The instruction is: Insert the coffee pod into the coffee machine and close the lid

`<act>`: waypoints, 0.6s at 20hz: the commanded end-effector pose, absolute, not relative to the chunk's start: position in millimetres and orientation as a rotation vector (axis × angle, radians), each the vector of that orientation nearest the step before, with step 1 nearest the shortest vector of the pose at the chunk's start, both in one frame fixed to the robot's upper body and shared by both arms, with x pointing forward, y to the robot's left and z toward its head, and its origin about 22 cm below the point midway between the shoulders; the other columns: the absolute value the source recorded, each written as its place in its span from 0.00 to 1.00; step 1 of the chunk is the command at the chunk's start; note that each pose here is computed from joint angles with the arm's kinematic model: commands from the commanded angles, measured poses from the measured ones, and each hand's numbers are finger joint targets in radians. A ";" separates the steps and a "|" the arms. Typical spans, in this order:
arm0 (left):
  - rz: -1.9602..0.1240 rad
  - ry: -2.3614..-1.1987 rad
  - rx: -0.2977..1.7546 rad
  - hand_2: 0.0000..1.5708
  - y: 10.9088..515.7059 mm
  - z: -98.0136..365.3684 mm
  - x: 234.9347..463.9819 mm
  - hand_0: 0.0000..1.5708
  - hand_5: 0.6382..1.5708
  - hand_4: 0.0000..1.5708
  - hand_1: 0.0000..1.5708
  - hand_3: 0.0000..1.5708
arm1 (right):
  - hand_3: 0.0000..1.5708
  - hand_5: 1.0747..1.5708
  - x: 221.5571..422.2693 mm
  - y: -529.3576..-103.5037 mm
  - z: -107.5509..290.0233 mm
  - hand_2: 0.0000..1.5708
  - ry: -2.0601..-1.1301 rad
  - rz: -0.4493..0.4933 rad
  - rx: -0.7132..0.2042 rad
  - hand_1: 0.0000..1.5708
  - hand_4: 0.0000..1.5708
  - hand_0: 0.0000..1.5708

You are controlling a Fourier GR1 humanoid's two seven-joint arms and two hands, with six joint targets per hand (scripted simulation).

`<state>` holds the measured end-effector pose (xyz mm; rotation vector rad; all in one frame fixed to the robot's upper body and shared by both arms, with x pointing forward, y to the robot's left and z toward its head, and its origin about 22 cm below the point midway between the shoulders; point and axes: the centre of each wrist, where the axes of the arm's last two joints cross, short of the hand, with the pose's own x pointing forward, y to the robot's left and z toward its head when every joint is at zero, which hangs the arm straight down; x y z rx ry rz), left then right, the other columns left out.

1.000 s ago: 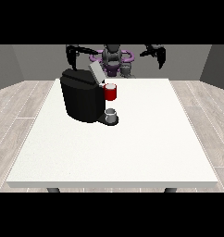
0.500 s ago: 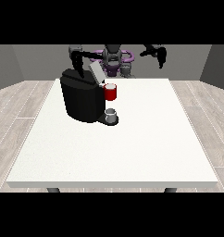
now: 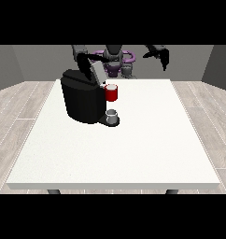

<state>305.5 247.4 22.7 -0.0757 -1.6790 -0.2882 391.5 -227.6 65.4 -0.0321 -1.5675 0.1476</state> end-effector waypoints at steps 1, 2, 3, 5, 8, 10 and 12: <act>-0.282 -1.679 -0.058 0.00 241.8 15.6 288.7 0.00 1.00 0.20 0.00 0.00 | 0.00 1.00 397.4 -232.9 72.8 0.00 -1.579 0.187 -0.026 0.00 0.13 0.00; -0.281 -1.725 -0.034 0.00 251.9 12.8 295.2 0.00 1.00 0.20 0.00 0.00 | 0.00 1.00 403.8 -214.9 87.2 0.00 -1.623 0.181 -0.003 0.00 0.10 0.00; -0.267 -1.675 0.016 0.00 258.8 27.8 303.6 0.00 1.00 0.21 0.00 0.00 | 0.00 1.00 397.0 -208.2 76.8 0.00 -1.580 0.269 -0.013 0.00 0.08 0.00; -0.299 -1.695 0.010 0.00 252.6 43.2 310.8 0.00 1.00 0.19 0.00 0.00 | 0.00 1.00 411.4 -218.8 108.0 0.00 -1.639 0.253 -0.032 0.00 0.14 0.00; -0.295 -1.716 -0.002 0.00 259.6 43.7 312.5 0.00 1.00 0.23 0.00 0.00 | 0.00 1.00 413.2 -190.7 114.5 0.00 -1.675 0.323 -0.051 0.00 0.08 0.00; -0.310 -1.677 -0.019 0.00 264.5 34.7 305.9 0.00 1.00 0.22 0.00 0.00 | 0.00 1.00 415.2 -186.8 122.1 0.00 -1.669 0.330 -0.048 0.00 0.07 0.00; -0.331 -1.719 -0.058 0.00 236.3 19.0 296.6 0.00 1.00 0.23 0.00 0.00 | 0.00 1.00 419.2 -184.5 139.3 0.00 -1.726 0.316 -0.080 0.00 0.00 0.00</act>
